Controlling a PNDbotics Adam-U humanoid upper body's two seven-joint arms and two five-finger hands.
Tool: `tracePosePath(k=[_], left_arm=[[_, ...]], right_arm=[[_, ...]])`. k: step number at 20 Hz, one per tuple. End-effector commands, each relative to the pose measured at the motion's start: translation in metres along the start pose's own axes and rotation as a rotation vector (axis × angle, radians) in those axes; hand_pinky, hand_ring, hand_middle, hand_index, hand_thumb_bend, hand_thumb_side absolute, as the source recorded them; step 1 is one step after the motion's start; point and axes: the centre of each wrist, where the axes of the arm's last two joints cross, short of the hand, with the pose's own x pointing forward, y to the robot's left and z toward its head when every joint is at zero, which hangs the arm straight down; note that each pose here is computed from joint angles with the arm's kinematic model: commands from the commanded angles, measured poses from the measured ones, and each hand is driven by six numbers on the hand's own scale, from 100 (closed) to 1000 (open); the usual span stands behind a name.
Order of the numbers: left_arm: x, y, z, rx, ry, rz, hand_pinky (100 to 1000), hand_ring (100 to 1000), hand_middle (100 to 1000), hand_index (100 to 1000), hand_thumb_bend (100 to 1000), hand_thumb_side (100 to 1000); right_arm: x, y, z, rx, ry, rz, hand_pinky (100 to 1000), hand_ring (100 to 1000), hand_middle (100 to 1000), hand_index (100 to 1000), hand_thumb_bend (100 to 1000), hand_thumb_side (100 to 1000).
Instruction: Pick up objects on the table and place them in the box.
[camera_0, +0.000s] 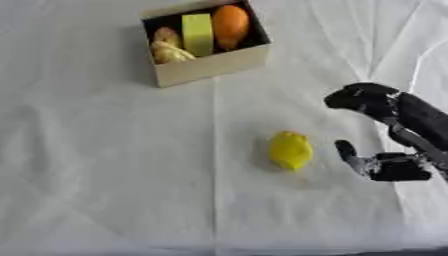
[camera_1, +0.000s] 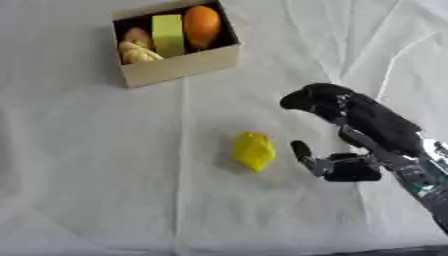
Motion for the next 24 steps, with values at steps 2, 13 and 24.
tracePosePath(k=[2,13,24], left_arm=[[0.008,0.004,-0.005,-0.011,-0.027,-0.001,796,769,624,876,100,614],[0.009,0.002,-0.007,-0.023,-0.021,0.018,794,764,617,872,100,613],[0.008,-0.001,-0.005,-0.027,-0.005,0.039,794,760,610,867,100,604]], right_arm=[[-0.001,-0.018,-0.009,0.096,-0.037,0.008,902,852,812,905,100,192],[0.003,-0.016,-0.017,0.302,-0.097,-0.049,934,852,812,915,305,100],[0.009,-0.009,-0.028,0.318,-0.032,-0.028,923,856,815,933,298,100]])
